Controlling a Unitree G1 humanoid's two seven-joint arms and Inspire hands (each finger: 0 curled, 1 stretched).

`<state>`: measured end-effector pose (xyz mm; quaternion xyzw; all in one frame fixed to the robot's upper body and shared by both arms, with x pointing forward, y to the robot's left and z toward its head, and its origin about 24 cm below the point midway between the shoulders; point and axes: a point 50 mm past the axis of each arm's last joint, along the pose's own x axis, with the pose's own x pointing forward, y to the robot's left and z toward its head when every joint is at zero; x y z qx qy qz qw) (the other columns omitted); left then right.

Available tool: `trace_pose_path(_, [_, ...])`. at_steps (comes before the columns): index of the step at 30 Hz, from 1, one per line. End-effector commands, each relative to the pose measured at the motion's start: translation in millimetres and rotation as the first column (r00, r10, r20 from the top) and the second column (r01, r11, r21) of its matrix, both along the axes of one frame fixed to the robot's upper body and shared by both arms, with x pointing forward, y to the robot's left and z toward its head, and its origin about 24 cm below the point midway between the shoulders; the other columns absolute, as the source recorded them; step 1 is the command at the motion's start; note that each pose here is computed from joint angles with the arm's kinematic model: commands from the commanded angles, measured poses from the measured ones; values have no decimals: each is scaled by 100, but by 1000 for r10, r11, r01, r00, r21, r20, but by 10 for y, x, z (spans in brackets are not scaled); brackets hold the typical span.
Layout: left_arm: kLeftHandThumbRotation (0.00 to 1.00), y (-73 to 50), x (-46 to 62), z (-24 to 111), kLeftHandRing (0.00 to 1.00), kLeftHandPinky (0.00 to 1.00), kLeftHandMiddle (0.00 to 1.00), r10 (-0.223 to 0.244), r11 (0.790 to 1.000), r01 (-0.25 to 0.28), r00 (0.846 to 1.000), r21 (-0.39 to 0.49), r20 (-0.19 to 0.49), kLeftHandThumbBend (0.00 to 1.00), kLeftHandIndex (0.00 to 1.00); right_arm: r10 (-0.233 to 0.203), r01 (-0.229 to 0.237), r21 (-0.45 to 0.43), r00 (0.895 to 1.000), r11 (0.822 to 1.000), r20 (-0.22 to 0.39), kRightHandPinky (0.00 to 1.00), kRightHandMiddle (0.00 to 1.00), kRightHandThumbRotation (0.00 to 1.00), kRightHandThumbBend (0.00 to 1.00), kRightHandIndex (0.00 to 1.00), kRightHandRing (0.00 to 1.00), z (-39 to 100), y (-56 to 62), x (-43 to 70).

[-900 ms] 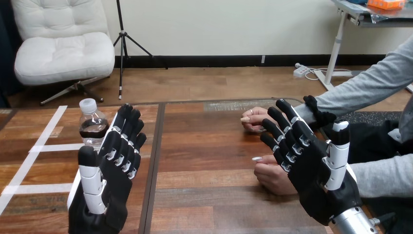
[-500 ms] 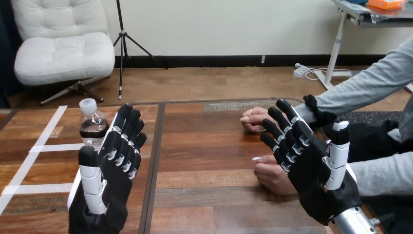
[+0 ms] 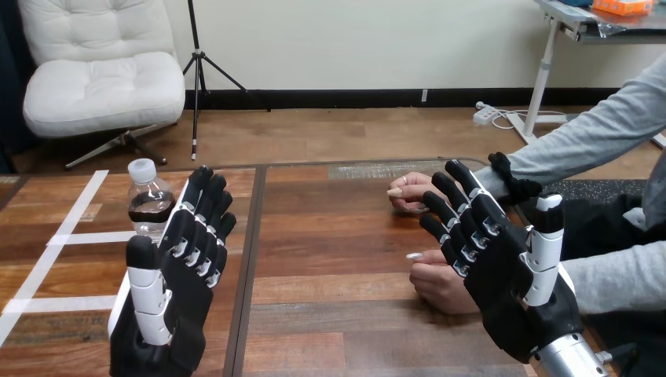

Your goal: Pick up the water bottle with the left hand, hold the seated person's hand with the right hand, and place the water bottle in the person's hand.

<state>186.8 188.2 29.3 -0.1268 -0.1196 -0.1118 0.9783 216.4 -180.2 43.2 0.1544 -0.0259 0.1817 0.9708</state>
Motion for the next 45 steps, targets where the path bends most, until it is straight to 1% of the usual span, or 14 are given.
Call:
trace_pose_path(1, [100,-17,123,176,100,100,100,-32,999,29,995,31,93,92,99,13,-15,15,994,1000,106,100,100,100,98,100,100,220,54,75])
trace_pose_path(7, [100,41,123,238,100,100,100,-37,996,28,994,90,100,93,100,12,-14,18,994,1000,108,100,100,100,97,100,100,224,53,79])
trace_pose_path(11, [100,88,120,323,100,100,100,-4,995,-7,994,104,109,94,100,13,-16,22,994,1000,109,100,100,100,97,100,100,224,48,82])
trace_pose_path(13, [100,104,120,353,100,100,100,5,994,-17,993,104,114,94,100,14,-17,23,994,1000,110,100,100,100,97,100,100,224,46,83])
trace_pose_path(17, [100,150,130,441,100,100,100,40,993,-54,989,103,141,94,100,7,-9,21,994,1000,106,100,100,100,97,100,100,226,40,84])
trace_pose_path(19, [100,168,135,469,100,100,100,49,992,-65,988,104,149,95,100,6,-8,20,994,1000,106,100,100,100,97,100,100,227,39,85])
trace_pose_path(23, [99,220,177,543,100,100,100,70,991,-90,979,95,192,94,99,8,-11,21,994,1000,107,100,100,100,96,100,100,225,35,90])
trace_pose_path(26, [99,255,213,584,100,100,100,75,990,-99,973,101,217,93,99,9,-11,18,994,1000,109,100,100,100,96,100,100,228,36,93])
trace_pose_path(31, [99,307,269,636,100,100,100,79,987,-110,968,118,238,94,100,12,-14,20,994,1000,105,100,100,100,96,100,100,233,40,92])
trace_pose_path(34, [99,335,314,665,100,100,100,98,983,-133,962,124,253,95,100,10,-12,18,995,1000,104,100,100,100,96,100,100,231,39,93])
trace_pose_path(40, [98,376,391,737,100,100,100,117,982,-153,954,112,277,97,100,16,-17,15,994,1000,104,100,100,100,95,100,100,229,41,96])
trace_pose_path(45, [98,409,457,794,100,100,100,149,977,-188,943,105,299,98,100,18,-19,14,994,1000,104,100,100,100,95,100,100,226,41,100])
